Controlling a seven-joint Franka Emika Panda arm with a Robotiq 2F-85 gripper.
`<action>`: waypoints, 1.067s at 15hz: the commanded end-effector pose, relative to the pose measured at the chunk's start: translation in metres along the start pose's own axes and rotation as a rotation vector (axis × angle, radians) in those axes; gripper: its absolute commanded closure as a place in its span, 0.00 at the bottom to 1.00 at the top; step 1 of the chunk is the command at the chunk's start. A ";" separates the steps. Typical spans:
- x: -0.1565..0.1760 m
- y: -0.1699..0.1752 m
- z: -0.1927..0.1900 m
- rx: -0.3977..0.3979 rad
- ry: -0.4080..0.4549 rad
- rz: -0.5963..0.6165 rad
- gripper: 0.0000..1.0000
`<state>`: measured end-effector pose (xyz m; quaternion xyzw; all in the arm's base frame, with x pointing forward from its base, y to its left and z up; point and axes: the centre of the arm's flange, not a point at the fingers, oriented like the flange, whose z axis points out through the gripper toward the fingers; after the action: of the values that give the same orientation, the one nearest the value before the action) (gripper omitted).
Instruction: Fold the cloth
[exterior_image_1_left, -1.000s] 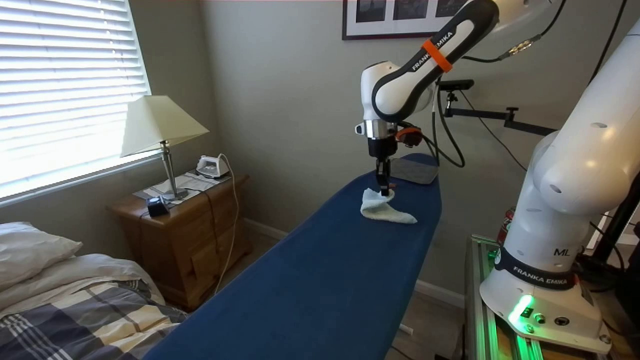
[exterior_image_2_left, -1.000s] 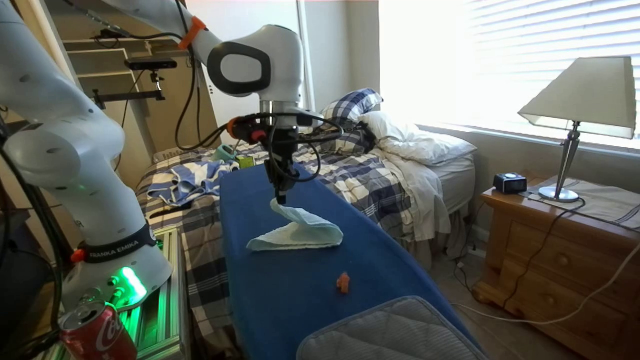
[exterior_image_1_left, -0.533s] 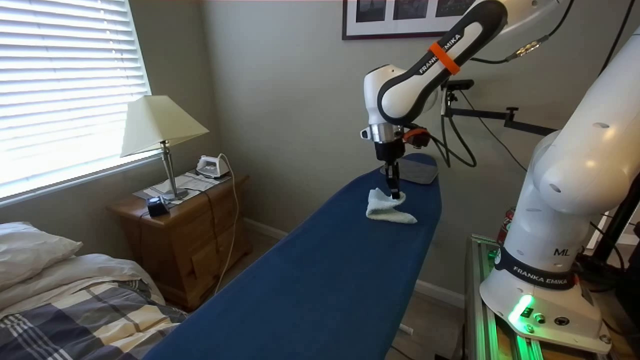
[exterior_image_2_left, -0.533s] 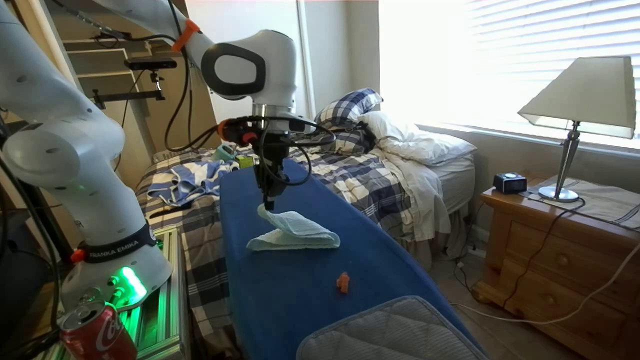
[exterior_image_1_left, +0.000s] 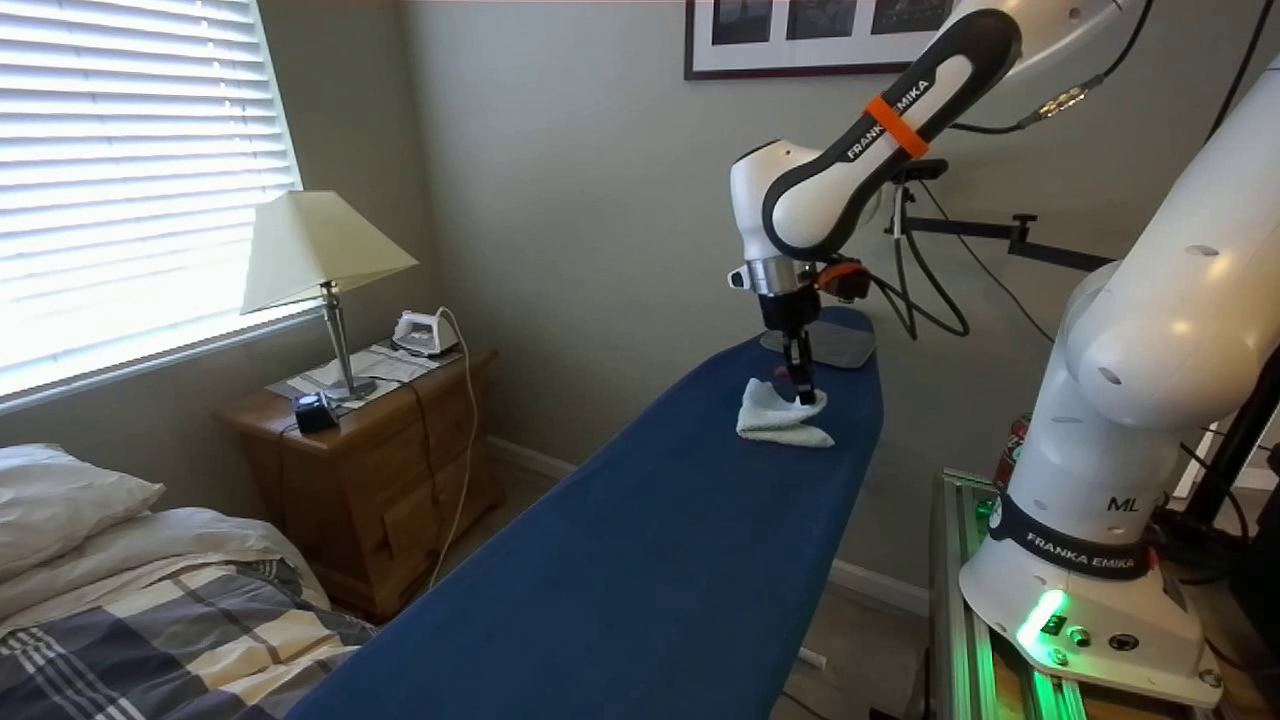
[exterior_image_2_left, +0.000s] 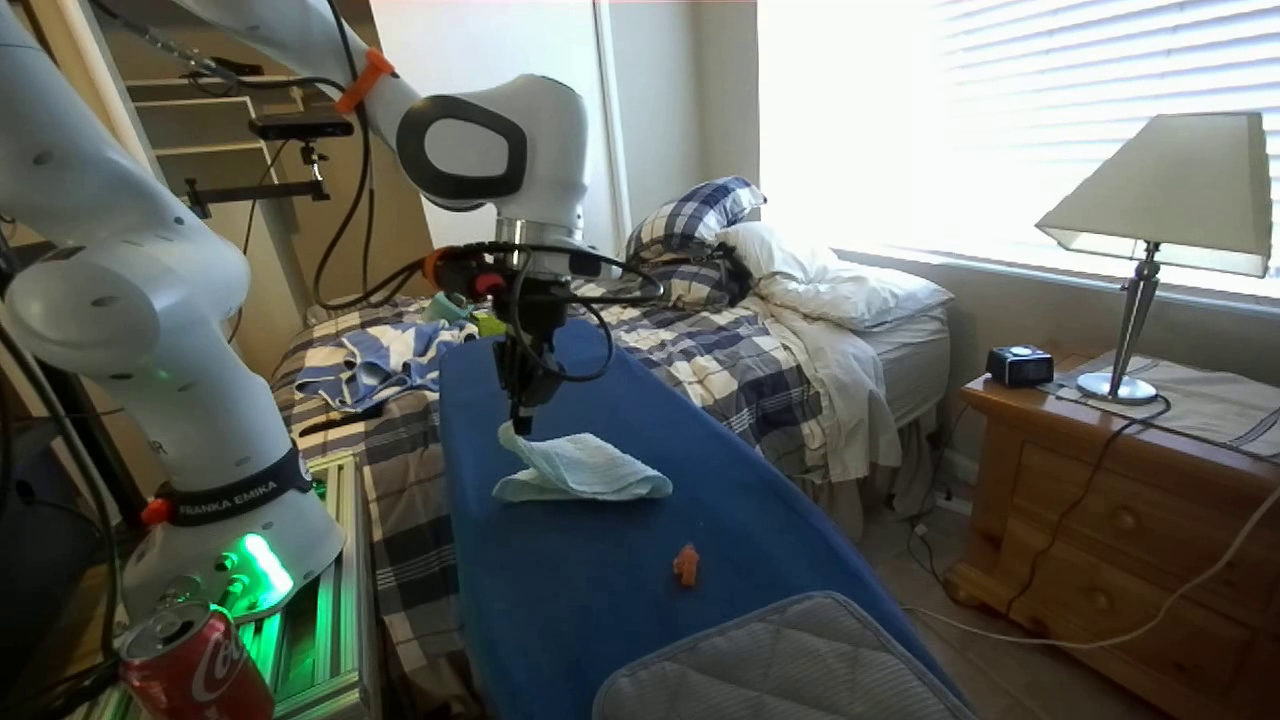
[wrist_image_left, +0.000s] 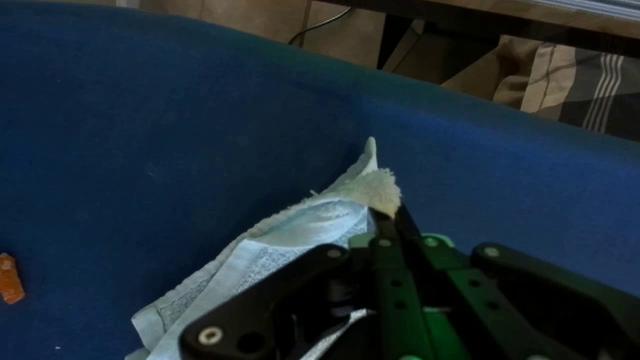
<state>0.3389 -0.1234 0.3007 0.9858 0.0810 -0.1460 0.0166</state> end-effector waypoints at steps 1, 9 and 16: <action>-0.010 0.002 0.002 -0.007 -0.015 0.009 0.72; -0.011 0.001 -0.014 -0.007 0.015 0.012 0.23; -0.029 -0.001 -0.087 -0.038 0.143 0.022 0.00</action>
<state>0.3422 -0.1250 0.3496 0.9916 0.0759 -0.1017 0.0272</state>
